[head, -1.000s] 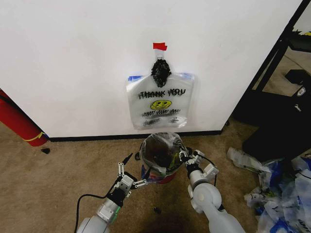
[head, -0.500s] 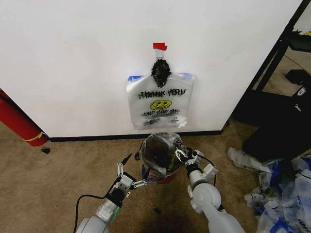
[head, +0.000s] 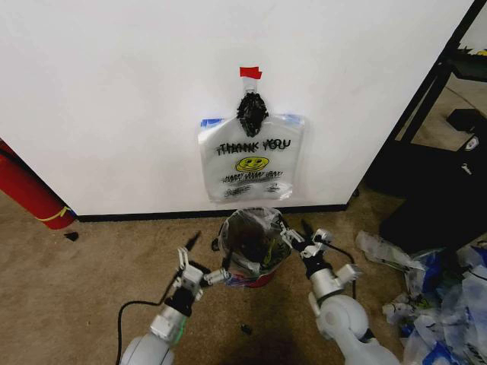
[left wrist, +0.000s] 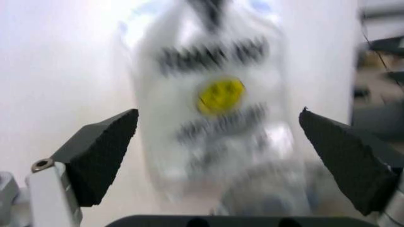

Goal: Pick up the garbage bag from the wall and place it over the trash bin.

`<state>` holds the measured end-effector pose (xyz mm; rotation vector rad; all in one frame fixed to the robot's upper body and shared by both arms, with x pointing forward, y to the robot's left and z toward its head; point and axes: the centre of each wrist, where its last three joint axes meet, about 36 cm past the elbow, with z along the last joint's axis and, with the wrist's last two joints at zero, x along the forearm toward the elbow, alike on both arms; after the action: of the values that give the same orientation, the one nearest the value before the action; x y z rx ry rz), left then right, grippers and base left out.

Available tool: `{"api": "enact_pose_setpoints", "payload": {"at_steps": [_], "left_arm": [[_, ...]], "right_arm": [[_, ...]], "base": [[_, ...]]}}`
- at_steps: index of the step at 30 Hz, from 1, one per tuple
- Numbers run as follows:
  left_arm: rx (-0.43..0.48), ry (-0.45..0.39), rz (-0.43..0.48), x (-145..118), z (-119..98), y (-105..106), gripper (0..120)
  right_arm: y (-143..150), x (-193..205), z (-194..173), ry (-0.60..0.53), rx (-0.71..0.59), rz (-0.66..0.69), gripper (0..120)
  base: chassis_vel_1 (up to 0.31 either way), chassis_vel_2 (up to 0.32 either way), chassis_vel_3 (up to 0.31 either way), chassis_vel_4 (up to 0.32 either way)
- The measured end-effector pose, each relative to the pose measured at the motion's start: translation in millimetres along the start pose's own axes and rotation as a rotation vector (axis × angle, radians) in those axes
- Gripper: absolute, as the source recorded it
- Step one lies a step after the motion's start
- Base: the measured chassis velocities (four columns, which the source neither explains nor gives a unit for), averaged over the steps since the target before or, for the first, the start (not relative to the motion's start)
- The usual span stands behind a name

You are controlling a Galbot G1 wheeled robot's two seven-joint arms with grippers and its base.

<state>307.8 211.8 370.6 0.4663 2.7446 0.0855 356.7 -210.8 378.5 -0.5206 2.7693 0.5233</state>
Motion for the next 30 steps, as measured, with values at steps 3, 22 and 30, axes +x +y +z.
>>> {"api": "enact_pose_setpoints", "payload": {"at_steps": [3,22,30], "left_arm": [[0.082,-0.060,-0.080,-12,-30,5,100],[0.119,-0.142,-0.197,-25,-90,43,100],[0.112,-0.079,-0.170,-22,-85,40,100]], "right_arm": [[6,13,-24,-0.158,0.246,0.052,100],[38,89,-85,-0.189,0.465,0.257,100],[49,93,-82,-0.120,0.514,0.233,100]], "base": [[0.000,0.000,0.000,0.000],[0.000,0.000,0.000,0.000],[0.000,0.000,0.000,0.000]]}}
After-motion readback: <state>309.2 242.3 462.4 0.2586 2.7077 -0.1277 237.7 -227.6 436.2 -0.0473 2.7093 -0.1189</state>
